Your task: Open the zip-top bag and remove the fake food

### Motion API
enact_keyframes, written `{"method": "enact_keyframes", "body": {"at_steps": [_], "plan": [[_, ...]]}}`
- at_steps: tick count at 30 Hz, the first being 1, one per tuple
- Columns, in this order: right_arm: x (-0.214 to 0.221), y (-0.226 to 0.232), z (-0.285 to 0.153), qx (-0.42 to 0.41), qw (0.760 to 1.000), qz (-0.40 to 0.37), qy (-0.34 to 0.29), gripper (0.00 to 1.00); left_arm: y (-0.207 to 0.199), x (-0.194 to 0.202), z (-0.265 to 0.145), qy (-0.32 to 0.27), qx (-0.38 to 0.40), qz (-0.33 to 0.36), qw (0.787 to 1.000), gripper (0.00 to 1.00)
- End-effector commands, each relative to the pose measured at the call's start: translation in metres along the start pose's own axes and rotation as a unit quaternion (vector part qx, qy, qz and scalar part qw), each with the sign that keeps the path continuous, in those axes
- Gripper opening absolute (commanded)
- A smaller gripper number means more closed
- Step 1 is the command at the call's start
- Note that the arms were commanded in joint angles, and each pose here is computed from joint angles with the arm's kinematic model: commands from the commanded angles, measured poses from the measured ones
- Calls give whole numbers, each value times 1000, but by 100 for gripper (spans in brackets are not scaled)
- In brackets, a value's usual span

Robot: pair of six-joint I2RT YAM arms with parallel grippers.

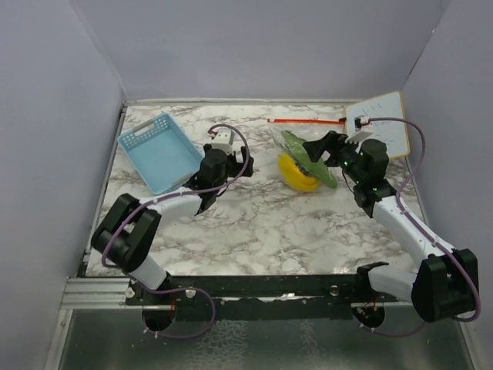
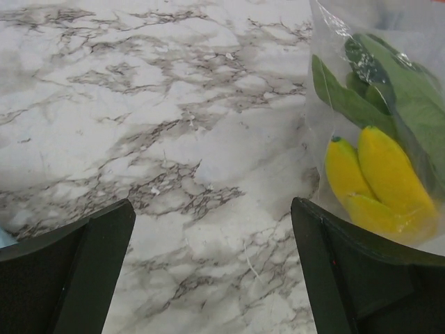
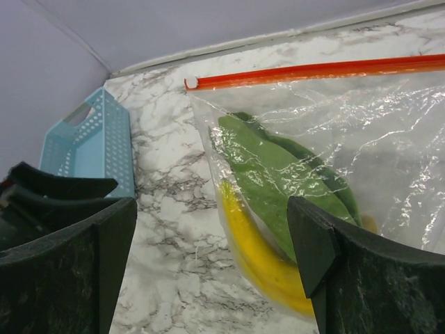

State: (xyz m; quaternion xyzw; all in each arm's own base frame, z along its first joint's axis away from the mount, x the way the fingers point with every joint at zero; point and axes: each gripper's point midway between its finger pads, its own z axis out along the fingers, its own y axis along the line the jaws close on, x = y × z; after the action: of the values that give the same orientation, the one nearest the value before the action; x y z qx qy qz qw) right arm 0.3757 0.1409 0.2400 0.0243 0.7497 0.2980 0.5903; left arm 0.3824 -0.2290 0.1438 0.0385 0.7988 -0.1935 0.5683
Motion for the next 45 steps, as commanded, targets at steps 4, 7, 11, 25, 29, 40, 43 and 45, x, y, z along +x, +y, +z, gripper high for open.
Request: {"method": "enact_keyframes", "body": {"at_steps": [4, 7, 11, 25, 29, 40, 43, 45], "plan": [[-34, 11, -9, -5, 998, -43, -40, 94, -18, -35, 64, -63, 133, -111, 983, 99], [-37, 11, -13, 2, 998, -58, -35, 97, -33, -49, 67, -95, 255, -149, 951, 86], [-37, 5, -17, 16, 996, -82, -32, 98, -50, -57, 84, -104, 307, -132, 937, 84], [-44, 5, -30, 25, 992, -119, -39, 99, -77, -63, 132, -91, 374, -120, 915, 79], [-45, 14, -31, 5, 992, -117, -37, 99, -83, -63, 136, -92, 393, -123, 907, 79], [-43, 13, -31, 3, 992, -123, -35, 99, -81, -53, 146, -96, 399, -157, 898, 52], [-40, 13, -30, -1, 992, -124, -32, 100, -78, -59, 145, -108, 393, -168, 897, 45], [-39, 13, -29, -1, 992, -121, -31, 100, -79, -68, 143, -117, 402, -178, 890, 39]]}}
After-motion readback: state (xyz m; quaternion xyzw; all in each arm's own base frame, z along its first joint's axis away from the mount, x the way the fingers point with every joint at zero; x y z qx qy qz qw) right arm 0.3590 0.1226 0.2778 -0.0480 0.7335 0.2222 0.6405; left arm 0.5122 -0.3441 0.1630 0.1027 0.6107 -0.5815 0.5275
